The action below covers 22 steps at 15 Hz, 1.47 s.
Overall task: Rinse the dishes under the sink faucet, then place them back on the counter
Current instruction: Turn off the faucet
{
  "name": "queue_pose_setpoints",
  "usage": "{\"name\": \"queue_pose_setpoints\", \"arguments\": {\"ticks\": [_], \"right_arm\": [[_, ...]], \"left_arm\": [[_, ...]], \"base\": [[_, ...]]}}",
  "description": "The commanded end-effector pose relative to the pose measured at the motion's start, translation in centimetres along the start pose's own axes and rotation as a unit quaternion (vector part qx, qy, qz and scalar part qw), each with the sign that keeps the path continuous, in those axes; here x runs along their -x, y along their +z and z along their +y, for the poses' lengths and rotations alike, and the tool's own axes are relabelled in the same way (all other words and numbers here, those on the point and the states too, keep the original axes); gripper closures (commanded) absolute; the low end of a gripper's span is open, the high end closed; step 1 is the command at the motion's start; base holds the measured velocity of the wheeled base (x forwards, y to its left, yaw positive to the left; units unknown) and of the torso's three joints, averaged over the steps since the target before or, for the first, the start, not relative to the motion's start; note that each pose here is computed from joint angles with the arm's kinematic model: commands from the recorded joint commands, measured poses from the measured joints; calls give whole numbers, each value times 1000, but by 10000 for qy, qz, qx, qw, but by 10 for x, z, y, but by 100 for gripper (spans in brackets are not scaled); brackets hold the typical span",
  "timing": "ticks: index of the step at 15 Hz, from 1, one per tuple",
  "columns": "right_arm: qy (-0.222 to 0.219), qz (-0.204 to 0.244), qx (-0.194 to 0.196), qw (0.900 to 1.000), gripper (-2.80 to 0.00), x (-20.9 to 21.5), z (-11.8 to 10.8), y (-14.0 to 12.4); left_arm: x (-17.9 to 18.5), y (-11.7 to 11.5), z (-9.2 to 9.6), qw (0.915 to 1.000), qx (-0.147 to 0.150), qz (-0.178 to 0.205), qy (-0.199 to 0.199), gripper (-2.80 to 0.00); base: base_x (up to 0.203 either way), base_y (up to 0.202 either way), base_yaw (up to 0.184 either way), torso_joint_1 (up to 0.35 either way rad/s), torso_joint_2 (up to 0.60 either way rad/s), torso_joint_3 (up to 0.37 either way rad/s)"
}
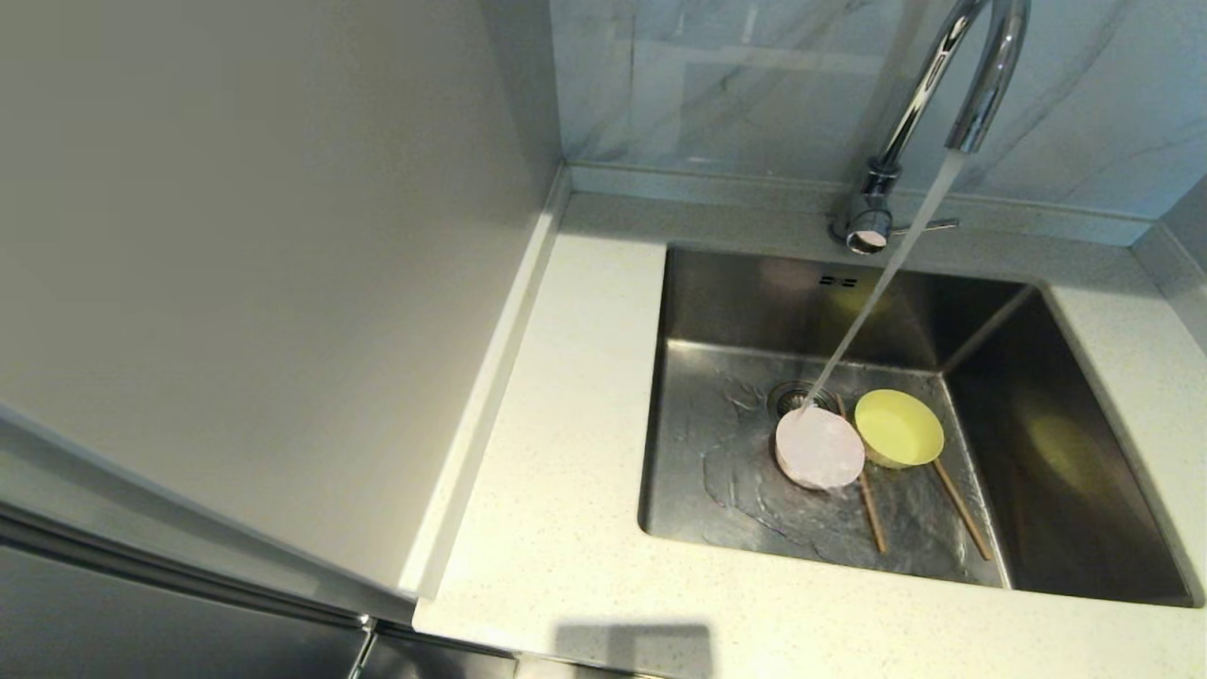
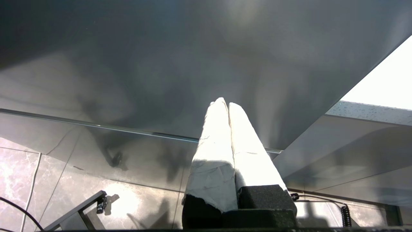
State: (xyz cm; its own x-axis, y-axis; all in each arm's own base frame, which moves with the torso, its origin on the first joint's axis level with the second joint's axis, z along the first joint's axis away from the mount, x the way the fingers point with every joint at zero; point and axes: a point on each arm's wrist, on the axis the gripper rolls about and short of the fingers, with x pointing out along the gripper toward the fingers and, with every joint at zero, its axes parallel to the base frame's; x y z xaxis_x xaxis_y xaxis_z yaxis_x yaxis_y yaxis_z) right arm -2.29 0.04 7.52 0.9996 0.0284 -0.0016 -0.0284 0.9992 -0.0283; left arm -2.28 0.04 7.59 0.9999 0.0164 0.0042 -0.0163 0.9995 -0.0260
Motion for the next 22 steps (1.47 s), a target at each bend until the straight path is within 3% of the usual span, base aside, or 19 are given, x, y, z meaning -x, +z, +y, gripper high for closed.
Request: {"name": "queue_pose_setpoints", "arguments": {"ticks": [1, 4, 7, 11, 15, 17, 19, 22], "right_arm": [[4, 7, 4, 10000, 0, 0, 0, 0], [19, 200, 99, 9997, 0, -3, 0, 1], [5, 1048, 203, 9943, 0, -17, 0, 6], [-58, 1642, 161, 9863, 0, -51, -4, 59], [-225, 1753, -234, 9840, 0, -118, -13, 138], [-336, 1808, -625, 9810, 0, -154, -20, 168], [-519, 1838, -1055, 9759, 0, -187, -29, 186], [-816, 1963, -1431, 9666, 0, -228, -38, 192]], "left_arm": [[0, 0, 0, 10000, 1, -17, 2, 0], [0, 0, 0, 10000, 1, -17, 2, 0], [0, 0, 0, 10000, 1, -17, 2, 0], [0, 0, 0, 10000, 1, -17, 2, 0], [0, 0, 0, 10000, 1, -17, 2, 0], [0, 0, 0, 10000, 1, -17, 2, 0], [0, 0, 0, 10000, 1, -17, 2, 0], [0, 0, 0, 10000, 1, -17, 2, 0]], "base": [[0, 0, 0, 0, 0, 0], [0, 0, 0, 0, 0, 0], [0, 0, 0, 0, 0, 0], [0, 0, 0, 0, 0, 0], [0, 0, 0, 0, 0, 0], [0, 0, 0, 0, 0, 0], [0, 0, 0, 0, 0, 0], [0, 0, 0, 0, 0, 0]]}}
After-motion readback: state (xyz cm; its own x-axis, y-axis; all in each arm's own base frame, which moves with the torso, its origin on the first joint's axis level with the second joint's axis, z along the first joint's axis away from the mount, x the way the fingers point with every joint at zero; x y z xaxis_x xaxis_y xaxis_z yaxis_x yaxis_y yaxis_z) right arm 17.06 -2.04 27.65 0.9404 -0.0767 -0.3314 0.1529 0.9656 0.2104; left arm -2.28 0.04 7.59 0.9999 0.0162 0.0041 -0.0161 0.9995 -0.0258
